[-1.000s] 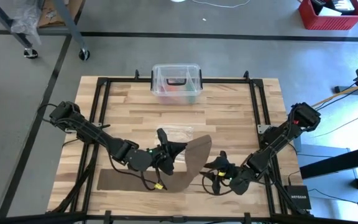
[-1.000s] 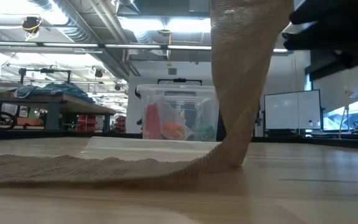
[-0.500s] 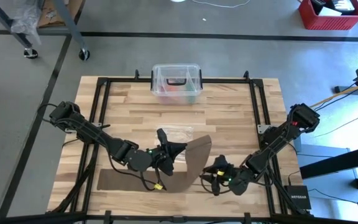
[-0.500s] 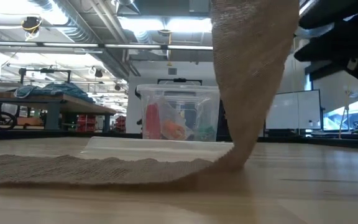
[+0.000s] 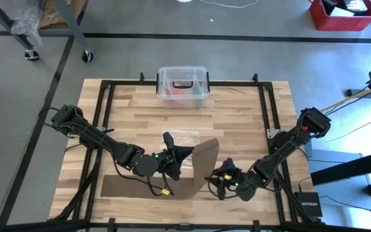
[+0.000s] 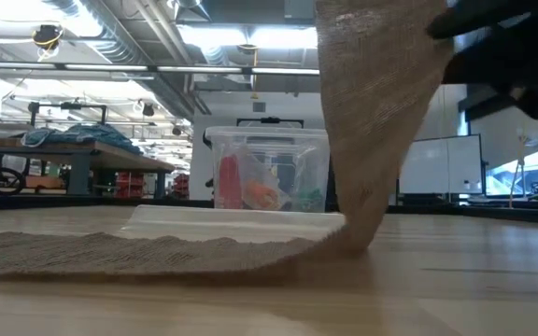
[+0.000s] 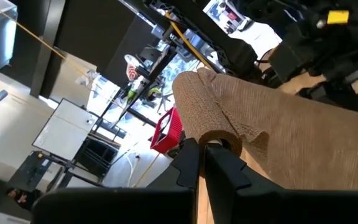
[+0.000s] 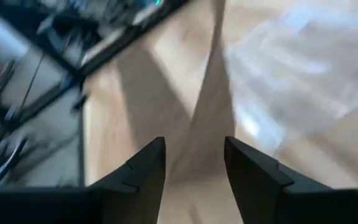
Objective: Roll bandage
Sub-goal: Roll the brown bandage
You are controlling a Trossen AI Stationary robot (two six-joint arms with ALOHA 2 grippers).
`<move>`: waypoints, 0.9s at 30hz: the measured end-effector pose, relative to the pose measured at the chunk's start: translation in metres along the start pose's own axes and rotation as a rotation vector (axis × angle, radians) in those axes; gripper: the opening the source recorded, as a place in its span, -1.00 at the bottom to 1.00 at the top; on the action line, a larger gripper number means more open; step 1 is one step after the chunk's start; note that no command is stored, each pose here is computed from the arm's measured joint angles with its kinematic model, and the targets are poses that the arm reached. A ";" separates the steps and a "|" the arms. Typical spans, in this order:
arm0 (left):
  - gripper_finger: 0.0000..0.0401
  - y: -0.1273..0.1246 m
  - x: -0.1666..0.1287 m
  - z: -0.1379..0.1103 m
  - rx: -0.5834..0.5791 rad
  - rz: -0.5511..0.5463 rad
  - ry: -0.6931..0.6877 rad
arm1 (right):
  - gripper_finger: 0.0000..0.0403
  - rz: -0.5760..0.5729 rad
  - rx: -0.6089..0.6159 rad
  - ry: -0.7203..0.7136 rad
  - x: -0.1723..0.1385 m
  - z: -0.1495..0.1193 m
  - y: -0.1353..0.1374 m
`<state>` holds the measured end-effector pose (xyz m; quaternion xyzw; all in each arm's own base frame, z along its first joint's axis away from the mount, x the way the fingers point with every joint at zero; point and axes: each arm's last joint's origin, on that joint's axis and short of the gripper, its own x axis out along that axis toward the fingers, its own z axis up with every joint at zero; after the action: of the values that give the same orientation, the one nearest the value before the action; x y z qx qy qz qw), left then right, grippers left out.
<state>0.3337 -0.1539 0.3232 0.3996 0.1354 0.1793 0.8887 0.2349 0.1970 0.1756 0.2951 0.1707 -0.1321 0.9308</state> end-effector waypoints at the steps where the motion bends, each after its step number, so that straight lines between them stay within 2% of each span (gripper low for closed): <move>1: -0.97 0.000 0.000 0.000 -0.002 0.001 -0.001 | -0.18 -0.007 0.004 -0.014 0.002 -0.001 -0.001; 5: -0.97 0.000 -0.001 0.001 -0.008 0.000 -0.004 | -0.18 -0.023 0.027 -0.070 0.015 -0.009 -0.002; 9: -0.97 -0.002 -0.004 0.003 -0.009 -0.006 -0.015 | -0.21 -0.058 -0.044 -0.106 0.025 -0.022 -0.006; 13: -0.97 0.003 -0.018 0.022 -0.032 -0.009 -0.074 | -0.42 -0.071 -0.138 -0.108 0.026 -0.025 -0.007; 15: -0.97 0.007 -0.025 0.031 -0.061 -0.013 -0.100 | -0.62 -0.048 -0.215 -0.101 0.025 -0.022 -0.004; 18: -0.97 0.006 -0.033 0.038 -0.032 -0.039 -0.102 | -0.92 0.032 -0.353 -0.076 0.022 -0.012 0.011; 20: -0.97 0.007 -0.034 0.038 -0.021 -0.025 -0.077 | -0.94 0.092 -0.450 -0.065 0.017 -0.006 0.024; 24: -0.97 0.010 -0.031 0.033 0.000 0.079 0.028 | -0.93 0.196 -0.644 -0.105 -0.001 0.008 0.054; 27: -0.97 0.009 -0.026 0.026 0.022 0.088 0.075 | -0.97 0.232 -0.793 -0.128 -0.016 0.016 0.075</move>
<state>0.3183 -0.1765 0.3498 0.4080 0.1530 0.2316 0.8698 0.2500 0.2488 0.2323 -0.0777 0.1156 0.0315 0.9897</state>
